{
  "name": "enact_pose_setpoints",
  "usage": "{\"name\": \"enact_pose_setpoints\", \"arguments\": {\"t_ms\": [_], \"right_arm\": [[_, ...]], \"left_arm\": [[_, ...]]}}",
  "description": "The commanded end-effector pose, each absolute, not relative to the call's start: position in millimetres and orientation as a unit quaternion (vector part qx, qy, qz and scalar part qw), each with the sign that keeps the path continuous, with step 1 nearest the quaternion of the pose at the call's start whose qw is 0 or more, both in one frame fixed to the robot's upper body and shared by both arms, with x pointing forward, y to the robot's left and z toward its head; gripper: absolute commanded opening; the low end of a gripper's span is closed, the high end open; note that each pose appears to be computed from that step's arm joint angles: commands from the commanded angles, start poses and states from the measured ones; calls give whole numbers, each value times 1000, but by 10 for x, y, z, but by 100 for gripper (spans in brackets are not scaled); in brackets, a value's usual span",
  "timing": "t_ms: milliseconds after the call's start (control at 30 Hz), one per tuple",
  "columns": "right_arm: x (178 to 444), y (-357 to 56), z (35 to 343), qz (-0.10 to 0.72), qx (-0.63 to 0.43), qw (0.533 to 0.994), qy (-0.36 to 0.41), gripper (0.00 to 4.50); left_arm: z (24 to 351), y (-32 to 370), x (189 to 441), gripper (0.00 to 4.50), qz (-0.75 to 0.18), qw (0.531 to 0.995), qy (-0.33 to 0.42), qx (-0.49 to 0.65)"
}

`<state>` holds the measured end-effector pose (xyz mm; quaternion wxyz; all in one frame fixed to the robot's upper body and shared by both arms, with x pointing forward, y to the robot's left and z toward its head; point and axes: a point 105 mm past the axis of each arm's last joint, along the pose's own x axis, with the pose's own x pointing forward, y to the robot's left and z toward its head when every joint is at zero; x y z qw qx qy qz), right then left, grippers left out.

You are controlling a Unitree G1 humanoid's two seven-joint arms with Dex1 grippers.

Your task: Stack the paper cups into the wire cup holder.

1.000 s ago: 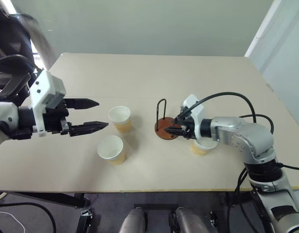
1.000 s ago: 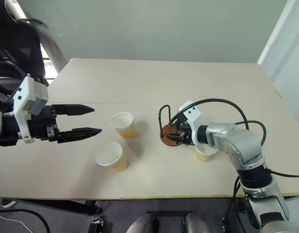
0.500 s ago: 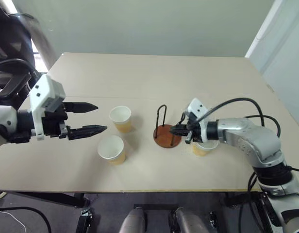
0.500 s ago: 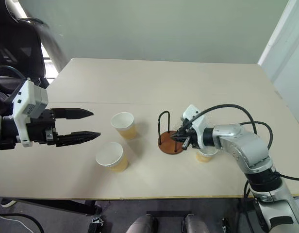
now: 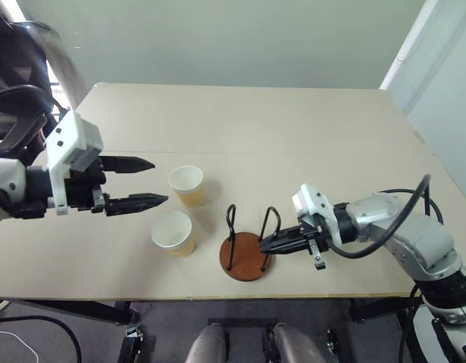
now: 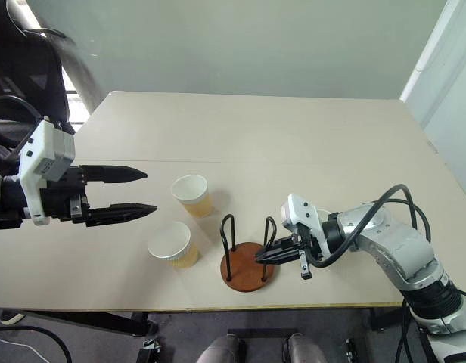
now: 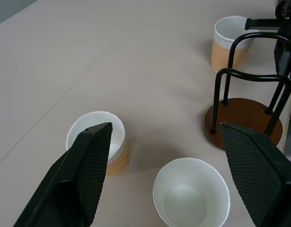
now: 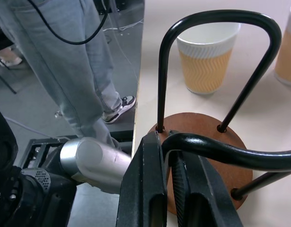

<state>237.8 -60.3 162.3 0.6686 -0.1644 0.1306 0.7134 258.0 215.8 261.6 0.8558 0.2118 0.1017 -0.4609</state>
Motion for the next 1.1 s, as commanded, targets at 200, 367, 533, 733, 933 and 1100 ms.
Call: {"name": "enact_pose_setpoints", "arguments": {"t_ms": [200,367,533,733,933,1100], "right_arm": [[2428,-534,1598,709,-206,667,103,7],[2473,-500,1577,704,-228,665,105,7],[2495,-481,1592,703,-244,660,103,56],[2539,-466,1650,697,-253,665,88,241],[2535,-585,1795,694,-281,658,82,447],[2523,-762,1928,682,-343,641,81,447]], "left_arm": [[2736,2156,2569,389,-458,853,89,234],[2741,2146,2574,389,-459,852,87,235],[2761,2126,2565,389,-465,849,84,235],[2769,2119,2561,389,-468,848,84,235],[2778,2117,2588,389,-471,846,81,237],[2774,2087,2633,389,-480,841,75,238]]}}
